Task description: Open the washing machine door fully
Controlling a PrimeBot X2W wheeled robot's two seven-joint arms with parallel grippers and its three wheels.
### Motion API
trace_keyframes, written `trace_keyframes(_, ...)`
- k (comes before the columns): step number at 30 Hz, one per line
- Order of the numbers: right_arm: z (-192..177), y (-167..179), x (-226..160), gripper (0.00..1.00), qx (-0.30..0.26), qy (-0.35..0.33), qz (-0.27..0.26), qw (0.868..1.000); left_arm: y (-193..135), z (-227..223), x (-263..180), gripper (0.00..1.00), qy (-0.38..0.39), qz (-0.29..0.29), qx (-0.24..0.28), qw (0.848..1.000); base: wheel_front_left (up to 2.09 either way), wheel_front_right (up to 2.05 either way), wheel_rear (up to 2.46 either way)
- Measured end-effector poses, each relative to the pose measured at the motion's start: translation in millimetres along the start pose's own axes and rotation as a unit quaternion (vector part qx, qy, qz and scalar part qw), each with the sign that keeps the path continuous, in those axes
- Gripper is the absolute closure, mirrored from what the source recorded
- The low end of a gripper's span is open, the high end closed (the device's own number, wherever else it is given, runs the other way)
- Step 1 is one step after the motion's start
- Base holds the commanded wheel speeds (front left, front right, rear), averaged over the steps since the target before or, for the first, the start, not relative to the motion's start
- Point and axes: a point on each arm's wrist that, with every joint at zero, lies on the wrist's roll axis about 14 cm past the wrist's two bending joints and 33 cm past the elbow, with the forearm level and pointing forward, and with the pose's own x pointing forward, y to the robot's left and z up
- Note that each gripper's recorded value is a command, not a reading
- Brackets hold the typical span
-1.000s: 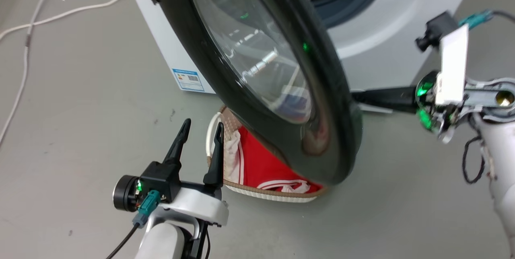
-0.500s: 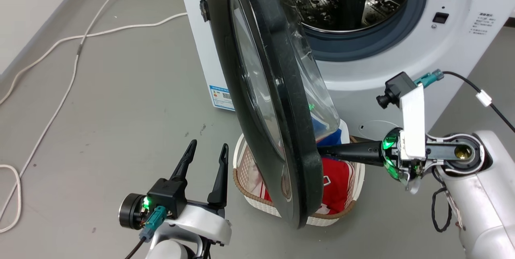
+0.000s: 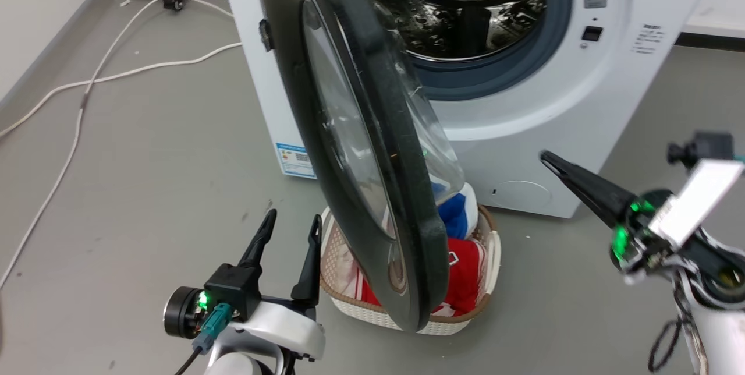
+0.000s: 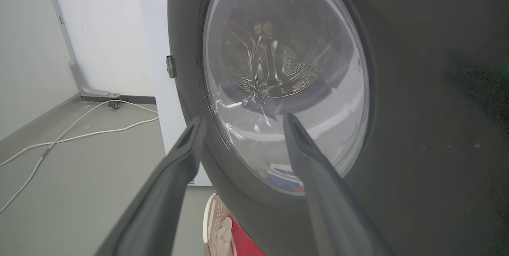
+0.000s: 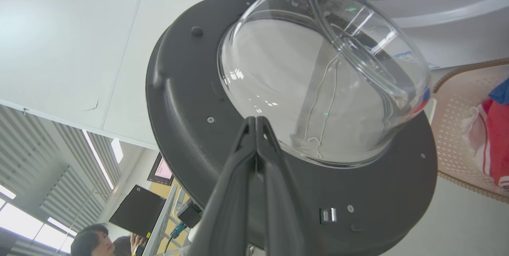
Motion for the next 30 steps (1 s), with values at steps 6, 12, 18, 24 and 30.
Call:
trace_keyframes(6, 21.2, -31.8, -65.5, 1.00, 0.003, -0.125, -0.058, 0.990, -6.7, -3.8, 5.7, 0.00, 0.005, -0.019, 0.005, 1.000, 0.00, 0.00, 0.00)
trace_keyframes(12, 28.5, -59.0, -126.0, 0.00, -0.043, -0.241, -0.142, 0.959, -16.9, -10.2, 12.0, 0.00, 0.013, -0.043, 0.008, 0.999, 0.00, 0.00, 0.00)
trace_keyframes(18, 40.7, -53.1, -166.6, 0.00, -0.161, -0.333, -0.203, 0.907, -24.2, -13.6, 16.6, 0.00, 0.017, -0.056, 0.009, 0.998, 0.00, 0.00, 0.00)
trace_keyframes(24, 66.7, -18.4, -205.6, 0.00, -0.377, -0.387, -0.266, 0.798, -21.6, -14.7, 15.1, 0.00, 0.019, -0.052, 0.011, 0.998, 0.00, 0.00, 0.00)
trace_keyframes(30, 70.5, 10.9, -222.0, 0.00, -0.503, -0.387, -0.308, 0.709, -16.2, -15.2, 13.8, 0.00, 0.021, -0.046, 0.015, 0.999, 0.00, 0.00, 0.00)
